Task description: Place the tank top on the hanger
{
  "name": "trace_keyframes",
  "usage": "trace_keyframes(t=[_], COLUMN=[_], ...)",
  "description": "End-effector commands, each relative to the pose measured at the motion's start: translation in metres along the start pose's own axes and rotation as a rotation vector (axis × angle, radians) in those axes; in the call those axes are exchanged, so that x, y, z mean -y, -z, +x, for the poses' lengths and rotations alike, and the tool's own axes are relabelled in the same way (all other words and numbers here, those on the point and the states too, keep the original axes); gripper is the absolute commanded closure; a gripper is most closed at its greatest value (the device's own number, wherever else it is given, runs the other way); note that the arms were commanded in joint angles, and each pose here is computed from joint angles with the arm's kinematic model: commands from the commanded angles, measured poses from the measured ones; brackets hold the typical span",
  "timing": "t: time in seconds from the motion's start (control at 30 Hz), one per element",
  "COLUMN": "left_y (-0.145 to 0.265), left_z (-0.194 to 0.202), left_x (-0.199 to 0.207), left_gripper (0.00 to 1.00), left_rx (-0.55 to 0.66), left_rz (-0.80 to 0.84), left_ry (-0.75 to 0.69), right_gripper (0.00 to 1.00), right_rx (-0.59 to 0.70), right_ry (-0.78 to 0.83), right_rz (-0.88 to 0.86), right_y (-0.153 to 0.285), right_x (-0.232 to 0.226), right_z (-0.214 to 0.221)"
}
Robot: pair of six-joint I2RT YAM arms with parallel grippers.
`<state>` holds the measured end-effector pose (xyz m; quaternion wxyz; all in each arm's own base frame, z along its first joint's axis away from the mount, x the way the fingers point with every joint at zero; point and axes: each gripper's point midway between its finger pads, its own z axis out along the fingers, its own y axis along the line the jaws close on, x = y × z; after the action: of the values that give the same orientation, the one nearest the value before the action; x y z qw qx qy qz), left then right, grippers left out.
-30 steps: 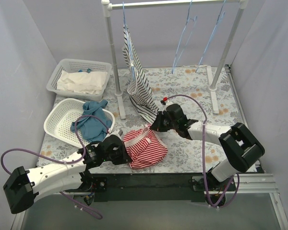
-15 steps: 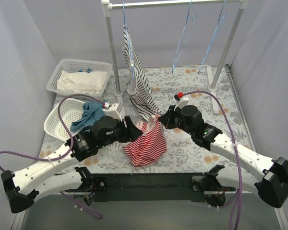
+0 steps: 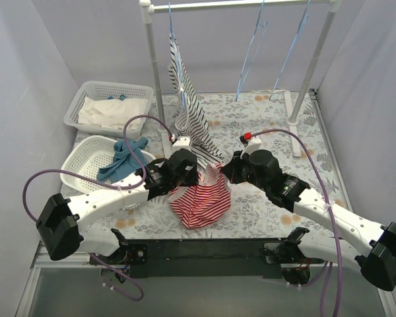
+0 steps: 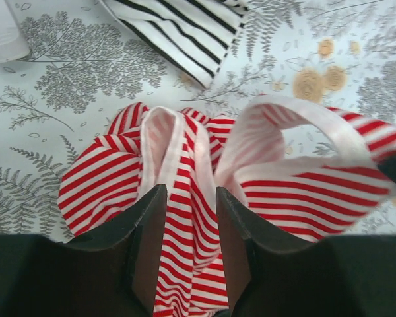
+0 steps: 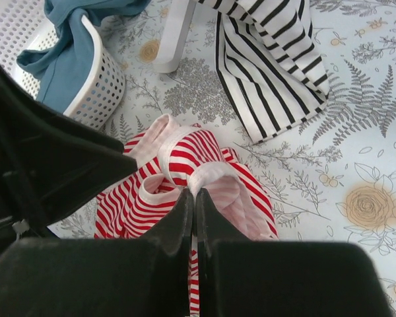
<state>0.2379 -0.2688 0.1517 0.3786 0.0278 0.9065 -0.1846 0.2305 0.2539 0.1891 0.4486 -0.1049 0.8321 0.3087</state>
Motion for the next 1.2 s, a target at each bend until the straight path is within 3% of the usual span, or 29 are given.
trace_keyframes(t=[0.0, 0.37, 0.73, 0.87, 0.97, 1.03, 1.17], left_y=[-0.015, -0.053, -0.066, -0.073, -0.075, -0.073, -0.049], left_z=[-0.021, -0.018, -0.007, 0.007, 0.013, 0.011, -0.029], left_x=[-0.007, 0.005, -0.004, -0.011, -0.012, -0.011, 0.004], left_gripper=[0.65, 0.69, 0.71, 0.75, 0.86, 1.0, 1.0], left_rx=[0.055, 0.003, -0.033, -0.063, -0.075, -0.073, 0.025], left_rz=[-0.037, -0.022, -0.055, -0.078, -0.071, -0.066, -0.026], left_ry=[-0.001, -0.029, -0.03, -0.036, -0.031, -0.03, -0.012], right_gripper=[0.99, 0.99, 0.99, 0.99, 0.99, 0.99, 0.99], right_rx=[0.013, -0.005, 0.007, 0.01, 0.022, 0.033, 0.085], right_ry=[0.002, -0.008, -0.007, -0.008, -0.011, -0.01, -0.002], right_rz=[0.005, 0.022, 0.049, 0.053, 0.065, 0.069, 0.112], right_y=[0.005, 0.008, 0.013, 0.015, 0.017, 0.019, 0.027], right_x=[0.003, 0.013, 0.021, 0.021, 0.023, 0.023, 0.026], right_z=[0.005, 0.022, 0.024, 0.023, 0.019, 0.016, -0.003])
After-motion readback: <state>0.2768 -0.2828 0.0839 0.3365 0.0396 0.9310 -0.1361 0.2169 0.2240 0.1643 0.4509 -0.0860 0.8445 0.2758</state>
